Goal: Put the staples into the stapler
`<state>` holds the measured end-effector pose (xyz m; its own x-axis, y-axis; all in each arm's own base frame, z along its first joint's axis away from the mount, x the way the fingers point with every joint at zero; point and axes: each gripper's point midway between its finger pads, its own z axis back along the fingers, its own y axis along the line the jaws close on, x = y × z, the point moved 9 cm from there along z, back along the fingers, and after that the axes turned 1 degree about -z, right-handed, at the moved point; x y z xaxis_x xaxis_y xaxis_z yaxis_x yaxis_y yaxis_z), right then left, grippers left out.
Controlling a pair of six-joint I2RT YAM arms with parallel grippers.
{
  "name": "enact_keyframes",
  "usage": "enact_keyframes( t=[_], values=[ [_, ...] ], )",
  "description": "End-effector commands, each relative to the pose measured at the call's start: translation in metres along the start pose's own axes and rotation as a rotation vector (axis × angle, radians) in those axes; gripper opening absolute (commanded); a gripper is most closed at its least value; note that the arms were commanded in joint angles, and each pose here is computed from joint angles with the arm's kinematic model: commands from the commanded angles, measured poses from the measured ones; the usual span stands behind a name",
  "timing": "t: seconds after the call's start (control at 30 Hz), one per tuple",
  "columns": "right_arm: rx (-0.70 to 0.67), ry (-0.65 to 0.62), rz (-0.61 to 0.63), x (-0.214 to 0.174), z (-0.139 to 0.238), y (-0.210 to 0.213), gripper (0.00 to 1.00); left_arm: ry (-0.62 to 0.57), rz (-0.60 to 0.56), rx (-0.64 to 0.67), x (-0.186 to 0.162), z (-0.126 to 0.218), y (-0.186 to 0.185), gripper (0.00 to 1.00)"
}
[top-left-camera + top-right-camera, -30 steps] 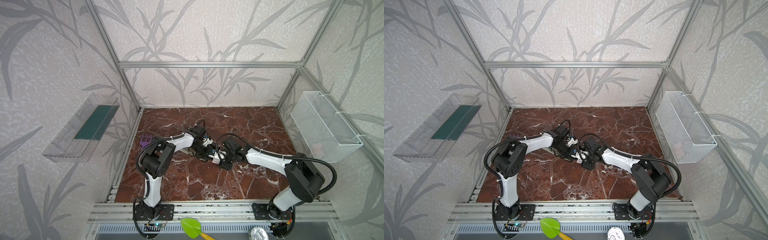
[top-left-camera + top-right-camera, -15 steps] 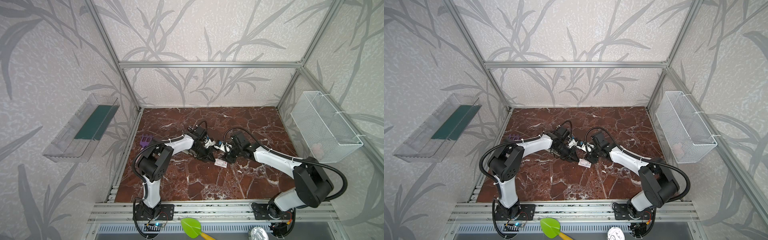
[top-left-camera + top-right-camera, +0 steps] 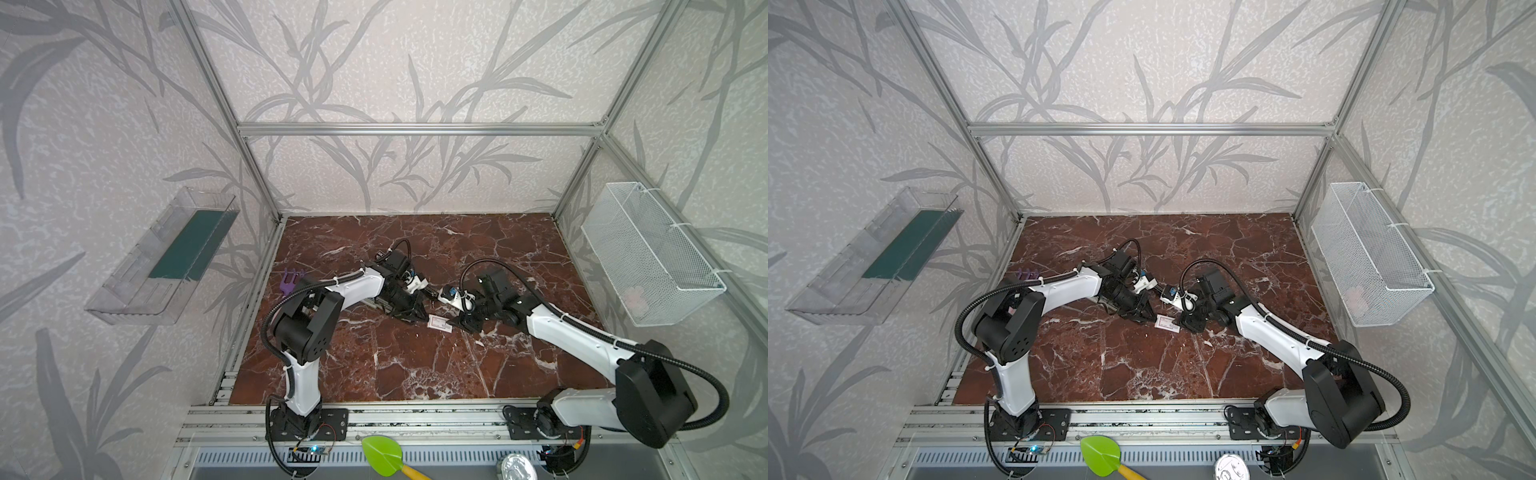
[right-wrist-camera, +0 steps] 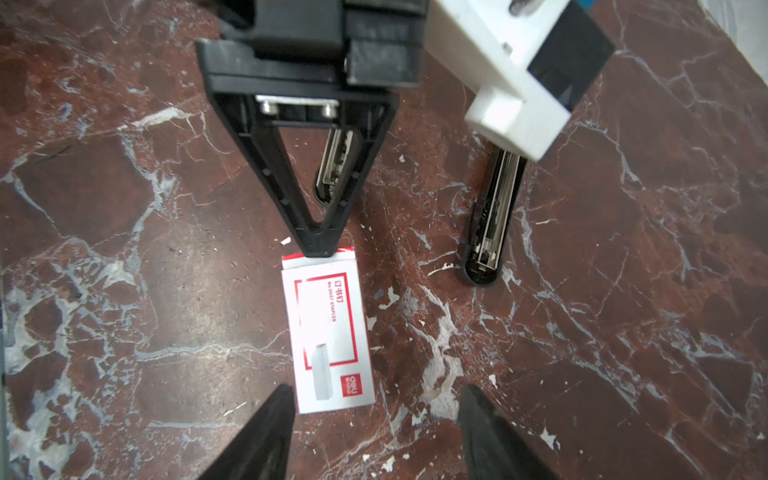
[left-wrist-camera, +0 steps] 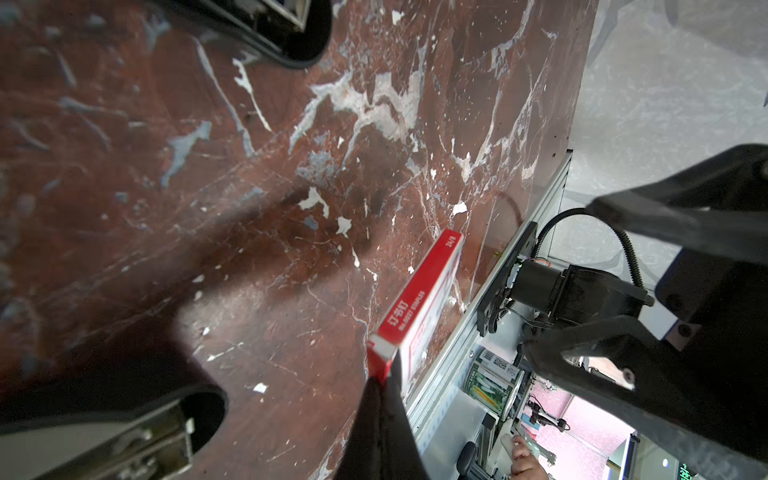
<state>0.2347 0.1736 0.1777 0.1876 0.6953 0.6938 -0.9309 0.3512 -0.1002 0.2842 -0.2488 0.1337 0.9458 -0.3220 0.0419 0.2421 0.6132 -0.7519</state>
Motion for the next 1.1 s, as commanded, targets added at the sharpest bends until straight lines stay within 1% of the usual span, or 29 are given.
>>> enact_keyframes(
  t=[0.0, 0.1, 0.2, 0.67, 0.83, 1.07],
  values=[
    [0.010, -0.038, 0.031, 0.001, 0.002, 0.008, 0.68, -0.005, -0.030, -0.025, -0.005, 0.010, -0.009, 0.00],
    [0.040, 0.019, 0.051, -0.004, -0.009, 0.014, 0.68, -0.009, -0.033, -0.033, -0.004, 0.010, -0.011, 0.00],
    [0.064, 0.036, 0.072, -0.003, -0.017, 0.020, 0.68, -0.010, -0.035, -0.036, -0.004, 0.010, -0.011, 0.00],
    [0.024, 0.079, 0.083, -0.006, -0.035, 0.016, 0.68, -0.027, -0.045, -0.060, -0.005, 0.015, -0.017, 0.00],
    [0.027, 0.087, 0.081, -0.004, -0.038, 0.015, 0.64, -0.027, -0.044, -0.062, -0.005, 0.014, -0.017, 0.00],
    [0.031, 0.117, 0.073, -0.004, -0.041, 0.012, 0.54, -0.032, -0.038, -0.068, -0.004, 0.014, -0.016, 0.00]
  ],
)
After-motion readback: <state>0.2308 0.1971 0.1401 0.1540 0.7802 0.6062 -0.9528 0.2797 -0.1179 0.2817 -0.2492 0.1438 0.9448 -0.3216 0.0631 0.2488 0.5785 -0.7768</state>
